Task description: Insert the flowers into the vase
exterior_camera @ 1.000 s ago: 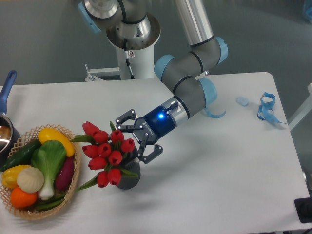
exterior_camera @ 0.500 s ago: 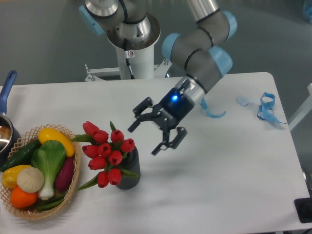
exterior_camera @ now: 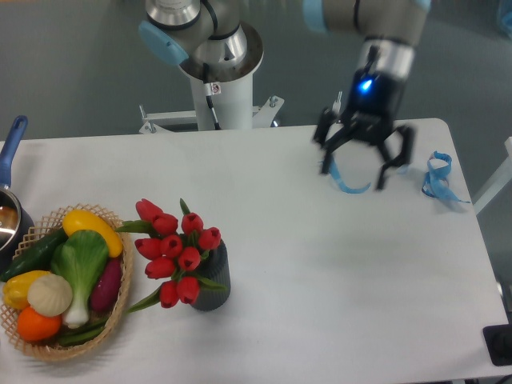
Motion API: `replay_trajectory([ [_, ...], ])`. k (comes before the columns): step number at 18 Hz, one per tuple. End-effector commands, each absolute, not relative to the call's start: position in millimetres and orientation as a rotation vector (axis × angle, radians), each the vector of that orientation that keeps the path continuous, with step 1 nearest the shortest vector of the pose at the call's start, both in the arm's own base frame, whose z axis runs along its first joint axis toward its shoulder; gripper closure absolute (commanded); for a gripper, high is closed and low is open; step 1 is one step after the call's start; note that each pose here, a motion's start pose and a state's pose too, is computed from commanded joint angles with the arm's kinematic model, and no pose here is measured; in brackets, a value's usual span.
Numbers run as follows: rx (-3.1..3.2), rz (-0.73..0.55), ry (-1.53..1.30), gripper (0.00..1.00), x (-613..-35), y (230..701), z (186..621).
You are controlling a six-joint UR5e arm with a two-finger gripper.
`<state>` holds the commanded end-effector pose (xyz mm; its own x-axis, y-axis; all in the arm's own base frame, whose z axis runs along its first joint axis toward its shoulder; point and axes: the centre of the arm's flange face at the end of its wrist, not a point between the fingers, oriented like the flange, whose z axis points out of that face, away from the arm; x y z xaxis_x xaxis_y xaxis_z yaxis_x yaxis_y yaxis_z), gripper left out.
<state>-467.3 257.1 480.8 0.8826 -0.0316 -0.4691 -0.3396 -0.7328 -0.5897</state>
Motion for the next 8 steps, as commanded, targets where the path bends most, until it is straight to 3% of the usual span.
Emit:
replay_trajectory([
  [3, -2.483, 0.661, 0.381, 0.00, -464.1, 246.6, 483.0],
  [8, -2.606, 0.676, 0.733, 0.00, -462.4, 223.8, 478.2],
])
